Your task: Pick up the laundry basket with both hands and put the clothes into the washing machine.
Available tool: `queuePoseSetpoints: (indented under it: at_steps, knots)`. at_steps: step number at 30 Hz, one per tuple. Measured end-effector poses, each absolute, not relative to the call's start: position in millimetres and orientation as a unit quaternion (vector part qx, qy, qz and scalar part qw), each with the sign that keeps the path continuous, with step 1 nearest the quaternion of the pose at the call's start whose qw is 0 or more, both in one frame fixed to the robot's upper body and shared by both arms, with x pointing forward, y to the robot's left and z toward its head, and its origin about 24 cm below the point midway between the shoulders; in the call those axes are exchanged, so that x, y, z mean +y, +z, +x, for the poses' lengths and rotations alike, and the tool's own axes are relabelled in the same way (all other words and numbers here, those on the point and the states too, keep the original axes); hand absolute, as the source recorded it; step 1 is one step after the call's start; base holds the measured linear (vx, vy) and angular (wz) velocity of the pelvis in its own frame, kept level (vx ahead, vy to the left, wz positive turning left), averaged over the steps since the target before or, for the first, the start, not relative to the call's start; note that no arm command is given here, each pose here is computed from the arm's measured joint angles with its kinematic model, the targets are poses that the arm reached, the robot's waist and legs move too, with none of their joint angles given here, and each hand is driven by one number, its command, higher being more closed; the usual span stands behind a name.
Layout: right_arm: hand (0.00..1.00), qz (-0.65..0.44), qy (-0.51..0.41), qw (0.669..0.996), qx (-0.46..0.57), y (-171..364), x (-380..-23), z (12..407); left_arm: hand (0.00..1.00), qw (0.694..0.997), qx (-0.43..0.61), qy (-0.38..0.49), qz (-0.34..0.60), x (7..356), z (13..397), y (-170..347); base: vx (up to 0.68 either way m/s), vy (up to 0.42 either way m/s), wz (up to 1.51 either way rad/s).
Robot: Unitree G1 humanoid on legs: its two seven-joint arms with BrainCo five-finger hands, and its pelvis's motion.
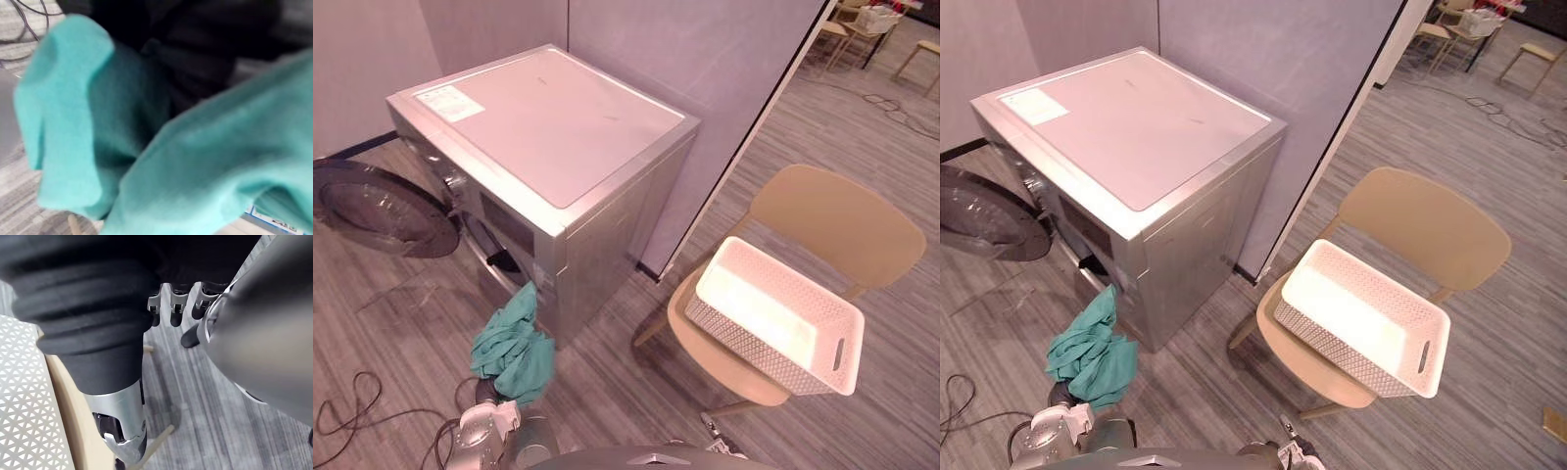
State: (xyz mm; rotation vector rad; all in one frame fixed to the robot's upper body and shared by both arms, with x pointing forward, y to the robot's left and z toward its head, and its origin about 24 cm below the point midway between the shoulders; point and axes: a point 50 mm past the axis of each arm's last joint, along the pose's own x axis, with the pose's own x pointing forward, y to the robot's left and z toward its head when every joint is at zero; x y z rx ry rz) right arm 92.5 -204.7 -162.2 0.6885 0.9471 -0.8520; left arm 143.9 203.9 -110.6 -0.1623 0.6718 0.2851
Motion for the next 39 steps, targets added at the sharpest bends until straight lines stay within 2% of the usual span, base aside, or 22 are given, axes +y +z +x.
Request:
queuePoseSetpoints:
  at_steps: [3, 8, 11, 12, 15, 18, 23, 26, 30, 32, 35, 39]
  knots:
    - [0.00, 0.294, -0.374, 0.767, 0.431, -159, -211, 99, 1.00, 0.930, 0.338, 0.118, -0.083, 189, 139, -114, -0.22, 0.144, 0.68]
    - [0.00, 0.321, -0.314, 0.785, 0.428, -156, -174, 124, 1.00, 0.923, 0.342, 0.149, -0.094, 198, 132, -116, -0.13, -0.071, 0.49]
    - [0.00, 0.331, -0.295, 0.792, 0.420, -155, -166, 127, 1.00, 0.919, 0.353, 0.139, -0.111, 181, 131, -121, -0.02, -0.105, 0.42]
    - [0.00, 0.325, -0.297, 0.801, 0.407, -153, -171, 128, 1.00, 0.914, 0.365, 0.129, -0.121, 168, 129, -125, 0.04, -0.093, 0.22]
    - [0.00, 0.331, -0.314, 0.793, 0.403, -154, -175, 120, 1.00, 0.915, 0.374, 0.102, -0.111, 156, 140, -127, 0.01, -0.064, 0.27]
    - [0.00, 0.319, -0.321, 0.800, 0.395, -153, -185, 116, 1.00, 0.915, 0.375, 0.091, -0.117, 146, 141, -127, 0.04, -0.032, -0.15]
    - [0.00, 0.305, -0.321, 0.808, 0.388, -150, -192, 114, 1.00, 0.929, 0.340, 0.081, -0.125, 140, 153, -115, 0.09, -0.009, -0.02]
    - [0.00, 0.297, -0.328, 0.810, 0.385, -148, -197, 115, 1.00, 0.926, 0.345, 0.083, -0.131, 138, 147, -117, 0.13, 0.075, -0.28]
    - [0.00, 0.292, -0.335, 0.801, 0.401, -153, -199, 107, 1.00, 0.918, 0.363, 0.094, -0.130, 143, 142, -123, 0.26, 0.298, -0.17]
    - [0.00, 0.277, -0.351, 0.777, 0.443, -162, -200, 86, 1.00, 0.915, 0.377, 0.089, -0.117, 147, 143, -128, 0.38, 0.436, 0.28]
    - [0.00, 0.262, -0.356, 0.762, 0.473, -167, -203, 75, 1.00, 0.917, 0.372, 0.109, -0.093, 167, 149, -127, 0.32, 0.306, 0.01]
    - [0.00, 0.267, -0.370, 0.745, 0.487, -169, -206, 66, 1.00, 0.913, 0.389, 0.099, -0.074, 171, 140, -131, 0.32, 0.321, -0.32]
